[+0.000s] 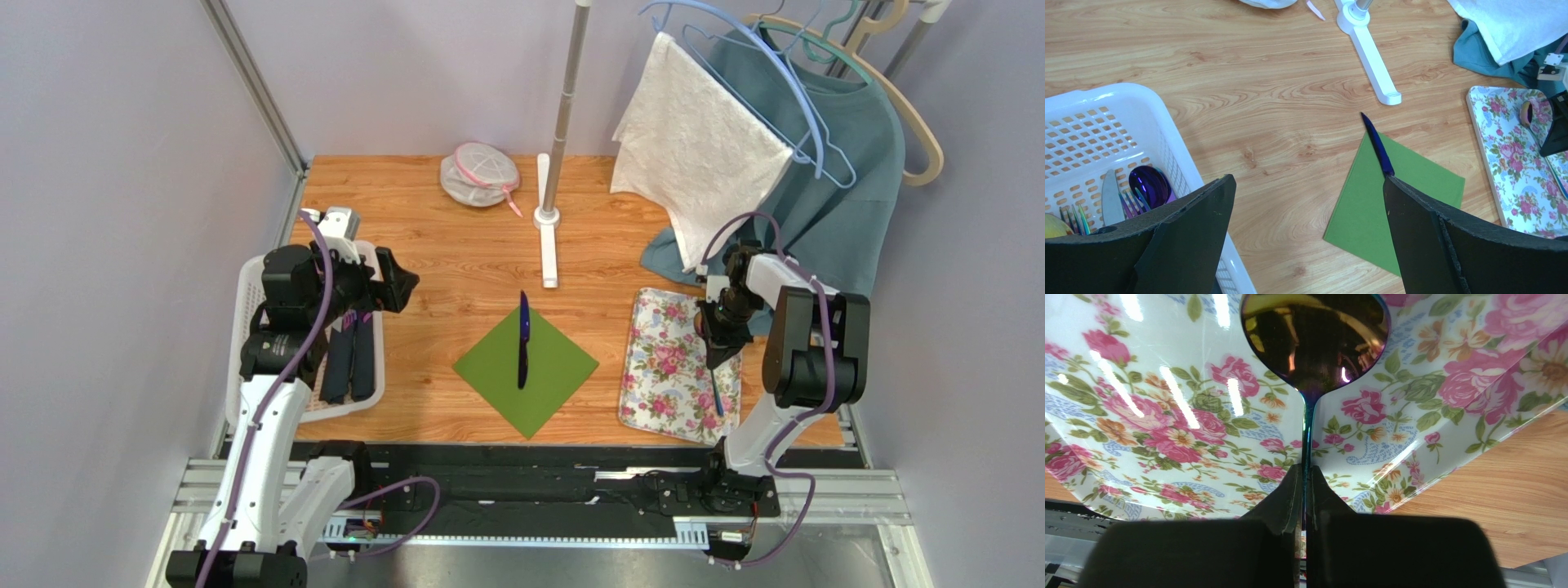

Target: Place the utensils on the paper napkin and roll it up

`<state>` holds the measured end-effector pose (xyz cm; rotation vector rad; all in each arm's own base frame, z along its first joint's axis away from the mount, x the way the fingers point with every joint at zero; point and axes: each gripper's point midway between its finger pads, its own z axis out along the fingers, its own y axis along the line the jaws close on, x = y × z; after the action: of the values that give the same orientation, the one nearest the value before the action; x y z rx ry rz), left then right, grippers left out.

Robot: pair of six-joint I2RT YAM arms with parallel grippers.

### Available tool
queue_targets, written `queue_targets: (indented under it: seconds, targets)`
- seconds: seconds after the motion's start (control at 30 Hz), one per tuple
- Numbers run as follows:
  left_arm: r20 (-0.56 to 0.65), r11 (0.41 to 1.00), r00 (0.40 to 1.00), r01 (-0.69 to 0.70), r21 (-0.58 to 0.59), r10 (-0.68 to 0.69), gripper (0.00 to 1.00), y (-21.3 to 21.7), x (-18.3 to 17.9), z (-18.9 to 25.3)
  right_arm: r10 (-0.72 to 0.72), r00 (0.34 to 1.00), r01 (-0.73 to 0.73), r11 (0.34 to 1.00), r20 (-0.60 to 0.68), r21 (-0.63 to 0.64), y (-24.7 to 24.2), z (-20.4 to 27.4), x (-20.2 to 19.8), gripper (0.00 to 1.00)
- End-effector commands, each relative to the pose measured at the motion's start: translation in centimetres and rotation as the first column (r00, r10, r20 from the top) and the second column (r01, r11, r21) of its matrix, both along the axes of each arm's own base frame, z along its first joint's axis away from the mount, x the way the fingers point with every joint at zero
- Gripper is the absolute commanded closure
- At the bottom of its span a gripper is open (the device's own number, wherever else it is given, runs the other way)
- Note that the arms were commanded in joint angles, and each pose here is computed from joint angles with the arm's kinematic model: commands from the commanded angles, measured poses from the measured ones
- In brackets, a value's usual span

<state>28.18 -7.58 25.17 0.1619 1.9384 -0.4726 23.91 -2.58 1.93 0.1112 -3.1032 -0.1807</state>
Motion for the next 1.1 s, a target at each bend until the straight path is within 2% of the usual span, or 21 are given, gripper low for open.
queue_targets:
  seconds: [0.0, 0.3, 0.53, 0.77, 1.07]
  targets:
    - [0.031, 1.0, 1.0, 0.002, 0.012, -0.002, 0.01, 0.2, 0.3, 0.4, -0.025, 0.993, 0.02, 0.999, 0.117, 0.046, 1.5, 2.9, 2.4, 1.0]
    - [0.023, 1.0, 1.0, 0.004, 0.011, -0.005, 0.01, 0.1, 0.3, 0.3, -0.046, 0.988, 0.02, 0.985, 0.147, 0.174, 6.1, 6.6, 3.1, 1.0]
    - [-0.037, 0.999, 0.999, 0.015, -0.036, -0.016, 0.01, -0.5, 0.2, -0.8, -0.027, 0.985, -0.028, 0.95, 0.17, 0.31, 14.3, 8.5, 4.6, 1.0]
    - [-0.123, 0.991, 0.99, 0.052, -0.127, -0.068, 0.04, -1.9, -0.4, -2.5, 0.029, 0.99, -0.079, 0.922, 0.135, 0.378, 22.7, 7.6, 5.0, 1.0]
    - [-0.172, 0.984, 0.982, 0.05, -0.168, -0.079, 0.04, -2.4, -0.3, -3.7, 0.101, 0.987, -0.14, 0.924, 0.127, 0.354, 29.9, 4.9, 4.9, 1.0]
